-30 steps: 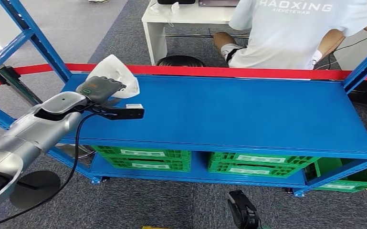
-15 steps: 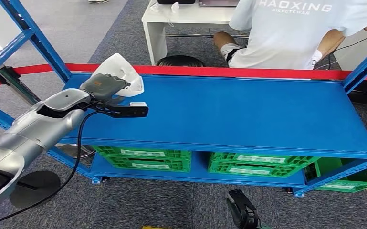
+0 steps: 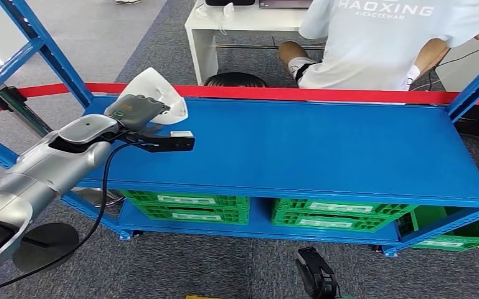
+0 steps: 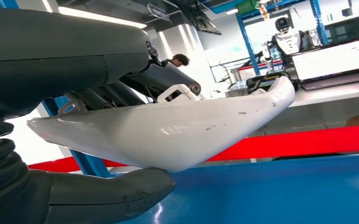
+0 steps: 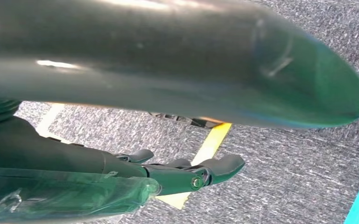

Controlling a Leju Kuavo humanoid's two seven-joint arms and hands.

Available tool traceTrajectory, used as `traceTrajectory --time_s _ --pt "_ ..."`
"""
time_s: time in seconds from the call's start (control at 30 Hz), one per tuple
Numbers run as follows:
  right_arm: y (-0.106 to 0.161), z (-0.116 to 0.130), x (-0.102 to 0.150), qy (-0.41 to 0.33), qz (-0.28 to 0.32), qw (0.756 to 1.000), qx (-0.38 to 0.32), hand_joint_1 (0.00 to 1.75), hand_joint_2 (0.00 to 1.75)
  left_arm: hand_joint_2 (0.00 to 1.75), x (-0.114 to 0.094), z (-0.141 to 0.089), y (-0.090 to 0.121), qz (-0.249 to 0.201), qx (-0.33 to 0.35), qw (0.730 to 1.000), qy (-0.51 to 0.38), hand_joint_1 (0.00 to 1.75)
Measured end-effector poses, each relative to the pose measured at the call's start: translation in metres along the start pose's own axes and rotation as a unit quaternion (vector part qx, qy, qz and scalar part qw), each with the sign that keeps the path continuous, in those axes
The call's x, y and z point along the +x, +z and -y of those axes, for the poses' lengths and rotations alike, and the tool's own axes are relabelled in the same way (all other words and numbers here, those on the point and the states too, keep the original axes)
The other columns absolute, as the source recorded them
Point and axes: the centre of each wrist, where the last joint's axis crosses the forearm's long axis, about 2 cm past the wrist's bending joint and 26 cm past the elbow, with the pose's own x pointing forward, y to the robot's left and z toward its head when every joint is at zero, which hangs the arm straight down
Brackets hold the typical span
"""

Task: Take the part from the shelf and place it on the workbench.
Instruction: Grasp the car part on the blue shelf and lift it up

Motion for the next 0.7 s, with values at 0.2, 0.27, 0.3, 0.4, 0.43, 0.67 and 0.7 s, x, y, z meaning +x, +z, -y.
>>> traceTrajectory --time_s 0.2,0.27,0.3,0.4,0.43,0.67,0.7 --pt "0.0 0.0 0.0 0.0 0.0 1.0 0.0 0.0 0.0 1.75 0.001 -0.003 -0.001 0.001 0.002 1.0 -0.001 1.75" --pt "0.0 0.0 0.0 0.0 0.0 1.0 0.0 0.0 0.0 1.75 0.001 -0.004 -0.002 0.002 0.001 1.0 -0.001 1.75" --pt "0.0 0.0 0.0 0.0 0.0 1.0 0.0 0.0 0.0 1.75 0.002 -0.004 -0.002 0.002 0.001 1.0 -0.002 1.75" --pt "0.0 0.0 0.0 0.001 0.001 1.0 0.0 0.0 0.0 1.75 0.003 -0.005 -0.003 0.005 -0.001 1.0 -0.004 1.75" --pt "0.0 0.0 0.0 0.001 0.001 1.0 0.0 0.0 0.0 1.75 0.004 -0.005 -0.003 0.005 -0.001 1.0 -0.005 1.75" --pt "0.0 0.0 0.002 0.001 0.002 1.0 0.0 0.0 0.0 1.75 0.006 -0.01 -0.005 0.008 0.001 1.0 -0.006 1.75" --pt "0.0 0.0 0.002 0.001 0.003 1.0 0.0 0.0 0.0 1.75 0.007 -0.011 -0.006 0.009 0.003 1.0 -0.006 1.75"
